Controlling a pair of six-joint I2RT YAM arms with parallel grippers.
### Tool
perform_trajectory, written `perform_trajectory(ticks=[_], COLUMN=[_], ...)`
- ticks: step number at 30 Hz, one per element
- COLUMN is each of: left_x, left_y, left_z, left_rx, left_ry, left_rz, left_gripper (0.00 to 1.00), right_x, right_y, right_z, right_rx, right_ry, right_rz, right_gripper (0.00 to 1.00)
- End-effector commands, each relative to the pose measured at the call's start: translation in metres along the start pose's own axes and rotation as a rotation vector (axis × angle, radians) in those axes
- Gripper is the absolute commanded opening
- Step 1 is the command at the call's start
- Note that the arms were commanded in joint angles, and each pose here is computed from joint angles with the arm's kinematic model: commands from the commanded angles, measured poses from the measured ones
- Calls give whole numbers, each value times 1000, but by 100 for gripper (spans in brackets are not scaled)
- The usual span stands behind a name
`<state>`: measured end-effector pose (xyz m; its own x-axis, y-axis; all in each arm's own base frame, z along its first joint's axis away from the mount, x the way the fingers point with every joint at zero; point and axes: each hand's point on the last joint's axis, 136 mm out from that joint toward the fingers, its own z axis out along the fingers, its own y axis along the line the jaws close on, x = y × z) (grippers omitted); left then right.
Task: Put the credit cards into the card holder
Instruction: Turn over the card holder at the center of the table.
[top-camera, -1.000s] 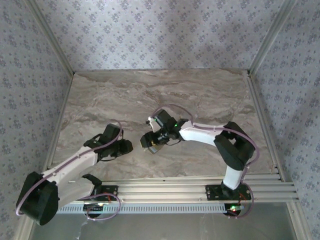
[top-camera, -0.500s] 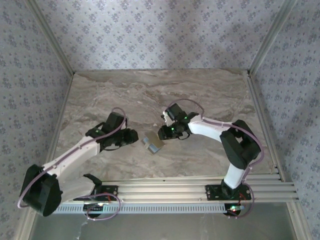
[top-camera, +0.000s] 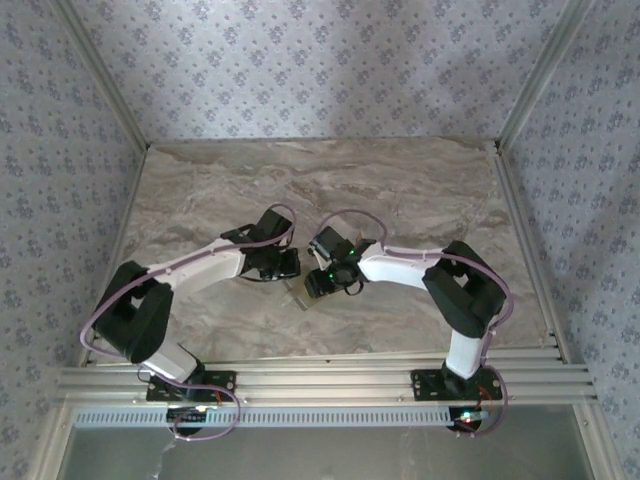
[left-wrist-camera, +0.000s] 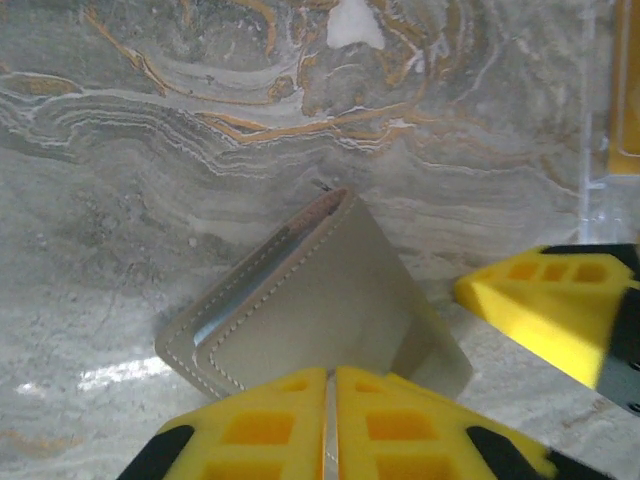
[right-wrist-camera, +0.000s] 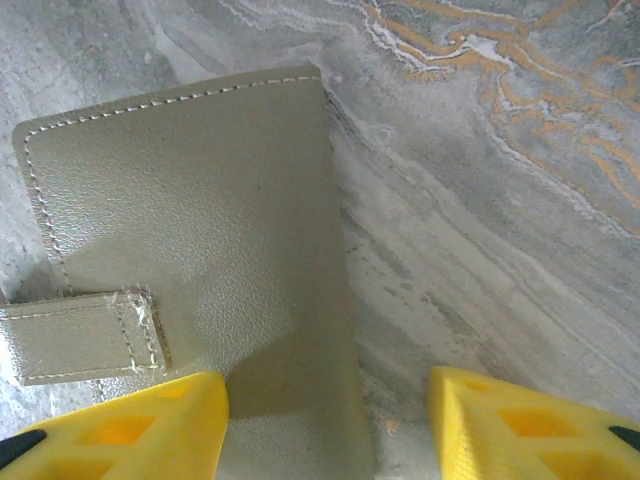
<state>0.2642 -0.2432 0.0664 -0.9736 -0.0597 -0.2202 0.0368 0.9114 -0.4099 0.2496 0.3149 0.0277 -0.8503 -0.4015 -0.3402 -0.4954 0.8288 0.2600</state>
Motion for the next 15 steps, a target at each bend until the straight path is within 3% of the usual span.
perform_trajectory(ticks=[1, 15], left_x=[-3, 29], left_y=[-2, 42], left_z=[9, 36], left_rx=[-8, -102], left_ry=[4, 51], left_rz=[5, -24], left_gripper=[7, 1], right_x=[20, 5], right_y=[-14, 12], right_z=[2, -10], right_rx=[60, -281], right_ry=[41, 37], right_rz=[0, 79], right_gripper=[59, 68])
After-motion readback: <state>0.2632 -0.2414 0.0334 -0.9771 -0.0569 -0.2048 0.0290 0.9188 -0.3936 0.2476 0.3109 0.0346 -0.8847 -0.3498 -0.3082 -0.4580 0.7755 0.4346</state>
